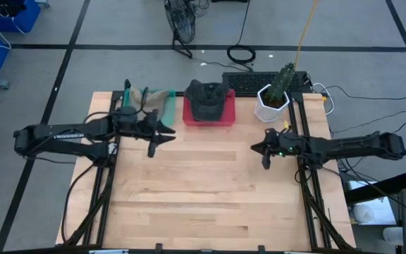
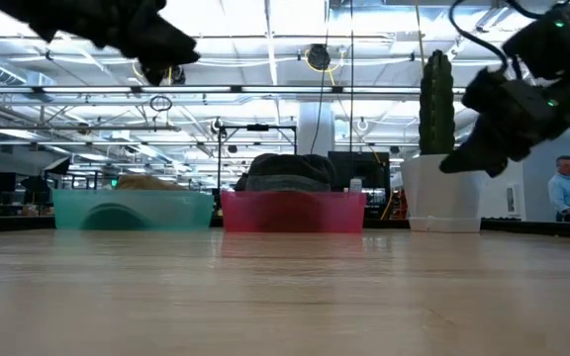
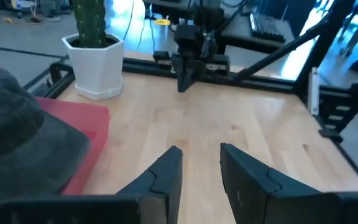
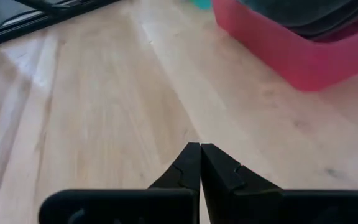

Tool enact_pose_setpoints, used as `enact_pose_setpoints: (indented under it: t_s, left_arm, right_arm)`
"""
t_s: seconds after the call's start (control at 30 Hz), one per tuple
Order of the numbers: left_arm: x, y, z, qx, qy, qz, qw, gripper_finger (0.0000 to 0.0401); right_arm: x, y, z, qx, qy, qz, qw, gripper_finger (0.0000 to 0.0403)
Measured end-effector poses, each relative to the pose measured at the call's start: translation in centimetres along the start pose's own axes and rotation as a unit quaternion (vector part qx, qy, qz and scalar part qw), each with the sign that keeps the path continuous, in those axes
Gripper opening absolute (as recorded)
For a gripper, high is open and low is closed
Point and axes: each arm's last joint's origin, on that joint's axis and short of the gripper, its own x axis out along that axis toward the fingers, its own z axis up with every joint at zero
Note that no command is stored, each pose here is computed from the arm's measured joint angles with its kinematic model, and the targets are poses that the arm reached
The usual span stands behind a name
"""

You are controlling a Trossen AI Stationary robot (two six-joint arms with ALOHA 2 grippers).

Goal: Pick & Place hat
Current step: Return to Home Position

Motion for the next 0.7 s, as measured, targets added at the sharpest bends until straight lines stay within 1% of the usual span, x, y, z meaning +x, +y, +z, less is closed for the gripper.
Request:
enact_pose_setpoints:
  t_s: [0.13,0.23,0.33,0.43,0.5,0.6,0.7]
  left_arm:
    - [-0.7,-0.2,-3.1,-0.023,-0.027,-0.008,0.999,0.0113]
    - [-1.3,-0.2,-5.4,-0.026,-0.063,-0.012,0.998,0.0113]
    - [-1.8,-0.1,-7.6,-0.023,-0.078,-0.015,0.997,0.0113]
    - [-2.5,-0.2,-8.9,-0.019,-0.084,-0.018,0.996,0.0113]
    - [-2.9,-0.3,-9.3,-0.014,-0.093,-0.022,0.995,0.0113]
    - [-3.4,-0.5,-10.2,-0.007,-0.101,-0.039,0.994,0.0113]
    - [-3.7,-0.6,-11.2,-0.024,-0.113,-0.048,0.992,0.0113]
  right_arm:
    - [-0.7,-0.4,-1.6,0.002,-0.020,0.012,1.000,0.0000]
    - [-1.0,-0.7,-2.4,0.007,-0.029,0.017,0.999,0.0000]
    - [-1.3,-0.6,-2.2,0.009,-0.047,0.038,0.998,0.0000]
    - [-1.5,-0.5,-2.1,0.005,-0.052,0.055,0.997,0.0000]
    - [-1.5,-0.4,-2.1,-0.005,-0.054,0.061,0.997,0.0000]
    - [-1.6,-0.4,-1.9,-0.012,-0.064,0.065,0.996,0.0000]
    - [-1.7,-0.3,-1.8,-0.013,-0.073,0.067,0.995,0.0000]
